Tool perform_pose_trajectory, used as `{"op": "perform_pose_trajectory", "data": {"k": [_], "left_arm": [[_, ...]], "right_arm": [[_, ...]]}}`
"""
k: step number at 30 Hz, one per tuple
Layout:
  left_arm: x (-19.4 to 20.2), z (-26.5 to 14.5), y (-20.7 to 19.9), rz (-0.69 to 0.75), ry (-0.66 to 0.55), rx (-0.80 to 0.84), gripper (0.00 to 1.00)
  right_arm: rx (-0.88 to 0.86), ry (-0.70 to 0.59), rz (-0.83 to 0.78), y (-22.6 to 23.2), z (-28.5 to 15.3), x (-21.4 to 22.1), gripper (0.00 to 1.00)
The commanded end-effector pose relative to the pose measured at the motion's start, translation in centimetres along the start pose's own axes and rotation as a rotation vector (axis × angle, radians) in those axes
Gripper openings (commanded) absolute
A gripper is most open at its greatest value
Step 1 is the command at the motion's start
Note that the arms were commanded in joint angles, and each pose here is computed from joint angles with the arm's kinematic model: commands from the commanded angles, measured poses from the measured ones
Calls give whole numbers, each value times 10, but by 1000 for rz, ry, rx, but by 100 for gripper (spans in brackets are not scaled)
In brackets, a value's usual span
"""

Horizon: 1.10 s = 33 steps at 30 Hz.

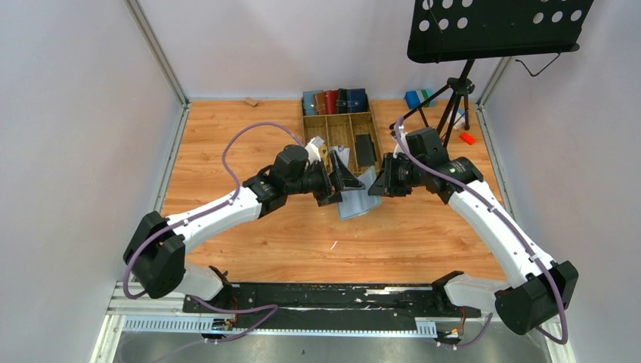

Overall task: Take the credit cards out of the card holder
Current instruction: Remove the credit card from the card holder.

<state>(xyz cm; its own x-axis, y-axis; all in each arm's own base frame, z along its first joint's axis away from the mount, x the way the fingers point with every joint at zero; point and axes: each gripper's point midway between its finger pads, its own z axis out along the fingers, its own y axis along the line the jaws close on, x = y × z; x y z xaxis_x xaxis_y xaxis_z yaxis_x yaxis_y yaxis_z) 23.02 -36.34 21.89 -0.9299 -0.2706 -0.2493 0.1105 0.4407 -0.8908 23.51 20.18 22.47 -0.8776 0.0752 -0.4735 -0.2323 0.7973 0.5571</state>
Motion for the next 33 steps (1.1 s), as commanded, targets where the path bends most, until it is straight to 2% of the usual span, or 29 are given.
{"op": "perform_pose_trajectory", "data": {"k": [1,5,7,10,14,16,20,23,27,33], "left_arm": [[-4,1,-26,41,-13,88,99],[-4,-2,1,107,-7,-106,95],[0,-7,27,112,14,-240,92],[7,-6,41,94,38,-270,91],[19,-5,51,56,47,-233,93],[17,-10,51,39,12,-207,94],[-3,-34,30,-11,-160,-53,100],[-11,-49,30,-87,-232,50,100],[-11,-57,25,-119,-247,137,100],[-9,-50,11,-117,-201,210,100]], "right_arm": [[143,-13,-4,-20,2,-6,0],[236,41,38,-43,15,5,0],[187,61,58,-41,25,11,0],[57,99,94,-32,37,18,0],[-67,98,135,-21,36,14,0],[-99,66,144,-17,32,6,0],[-287,34,217,4,16,-8,0],[-431,19,274,19,6,-16,0],[-498,0,279,30,-3,-20,0],[-586,16,284,44,-13,-21,0]]}}
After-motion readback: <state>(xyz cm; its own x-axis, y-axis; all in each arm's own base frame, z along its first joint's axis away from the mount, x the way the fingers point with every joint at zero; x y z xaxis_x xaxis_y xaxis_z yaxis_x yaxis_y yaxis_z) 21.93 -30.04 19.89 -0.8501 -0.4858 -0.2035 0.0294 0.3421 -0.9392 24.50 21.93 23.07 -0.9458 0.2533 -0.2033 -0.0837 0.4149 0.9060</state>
